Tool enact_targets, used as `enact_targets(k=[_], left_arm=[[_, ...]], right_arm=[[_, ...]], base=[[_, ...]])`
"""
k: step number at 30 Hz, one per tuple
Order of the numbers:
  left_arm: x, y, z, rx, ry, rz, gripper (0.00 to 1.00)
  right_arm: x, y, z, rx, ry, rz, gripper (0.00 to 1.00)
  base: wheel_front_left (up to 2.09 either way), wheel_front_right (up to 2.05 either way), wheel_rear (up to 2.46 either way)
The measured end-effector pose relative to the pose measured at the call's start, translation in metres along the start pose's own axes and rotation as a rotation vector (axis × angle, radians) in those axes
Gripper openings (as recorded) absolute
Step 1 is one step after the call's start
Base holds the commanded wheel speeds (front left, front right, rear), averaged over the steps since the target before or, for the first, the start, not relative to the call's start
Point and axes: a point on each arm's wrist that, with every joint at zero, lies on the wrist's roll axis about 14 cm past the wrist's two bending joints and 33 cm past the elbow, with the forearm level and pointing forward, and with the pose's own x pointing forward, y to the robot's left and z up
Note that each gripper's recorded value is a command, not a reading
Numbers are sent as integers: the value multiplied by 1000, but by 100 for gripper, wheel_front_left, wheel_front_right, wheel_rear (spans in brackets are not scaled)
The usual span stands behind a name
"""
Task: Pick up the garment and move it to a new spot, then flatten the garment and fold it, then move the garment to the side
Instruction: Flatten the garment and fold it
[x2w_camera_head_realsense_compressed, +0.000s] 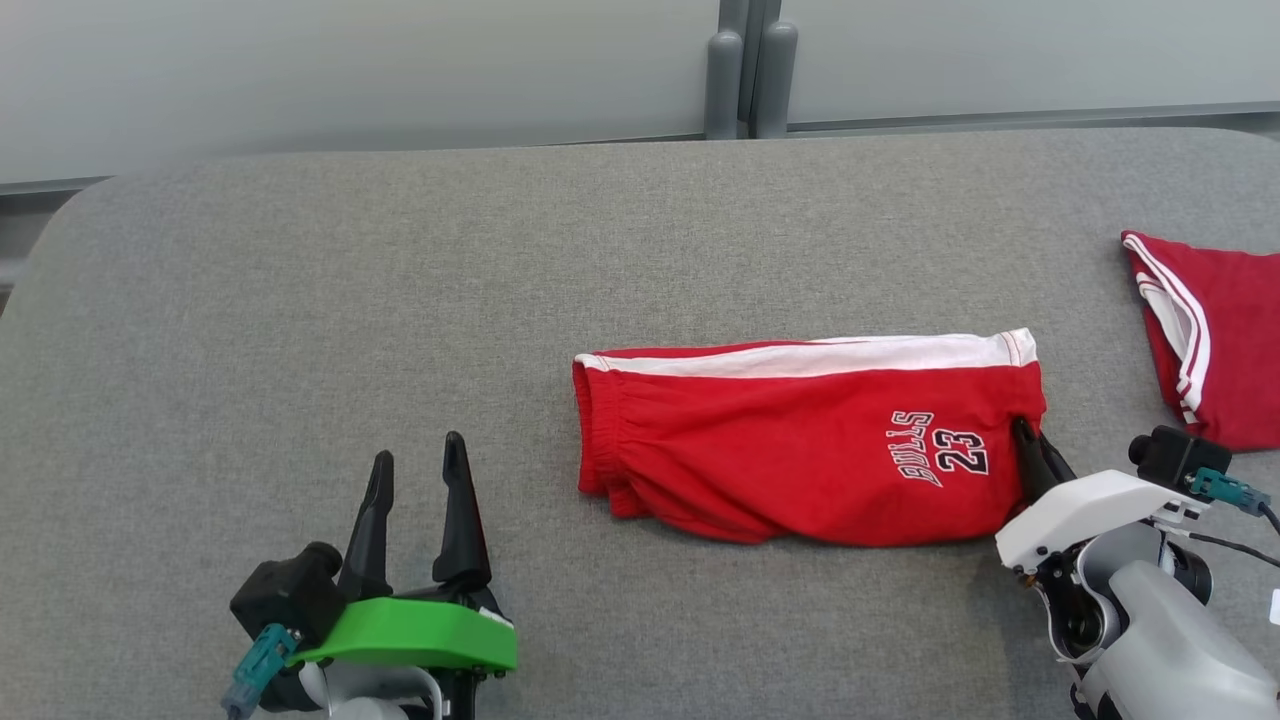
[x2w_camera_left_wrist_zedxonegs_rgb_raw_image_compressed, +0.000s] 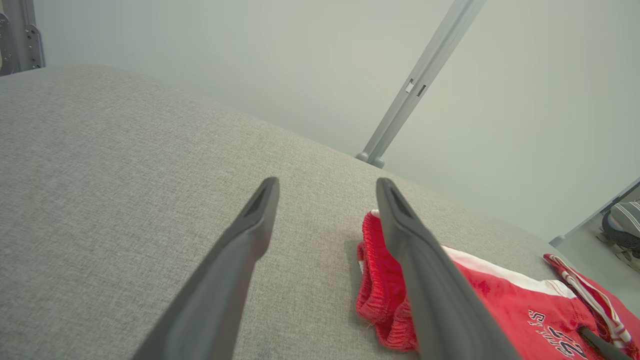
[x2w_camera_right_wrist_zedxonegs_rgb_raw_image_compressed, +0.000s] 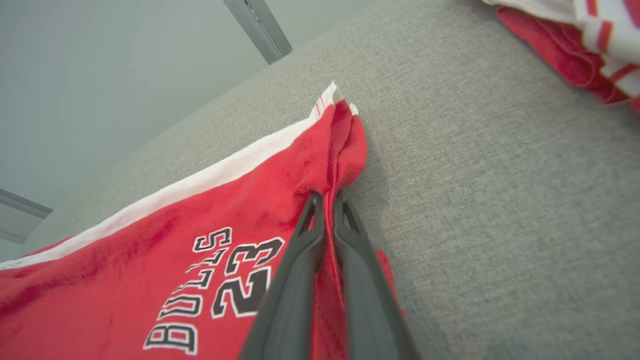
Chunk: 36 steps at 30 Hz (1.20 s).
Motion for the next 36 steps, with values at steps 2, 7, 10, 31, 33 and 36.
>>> enact_targets(k=[2, 7, 10, 31, 33, 36], left_arm=[[0, 0, 0, 0, 0, 0, 100], [-2, 1, 1, -2, -3, 5, 100], [-3, 2, 3, -5, -8, 6, 100], [-26, 19, 28, -32, -83, 73, 100], [-28, 23, 30, -31, -90, 87, 100], [-31, 28, 32, -31, -96, 102, 100]], right_arm=[[0, 2, 0, -9, -2, 5, 0], [3, 9, 4, -32, -14, 27, 0], [5, 19, 8, -54, -25, 56, 0], [-12, 206, -17, -190, 87, 541, 0], [-17, 214, -24, -197, 113, 567, 0], [-22, 226, -34, -216, 148, 601, 0]], base=[[0, 0, 0], [0, 0, 0], [0, 0, 0], [0, 0, 0], [0, 0, 0], [0, 0, 0]])
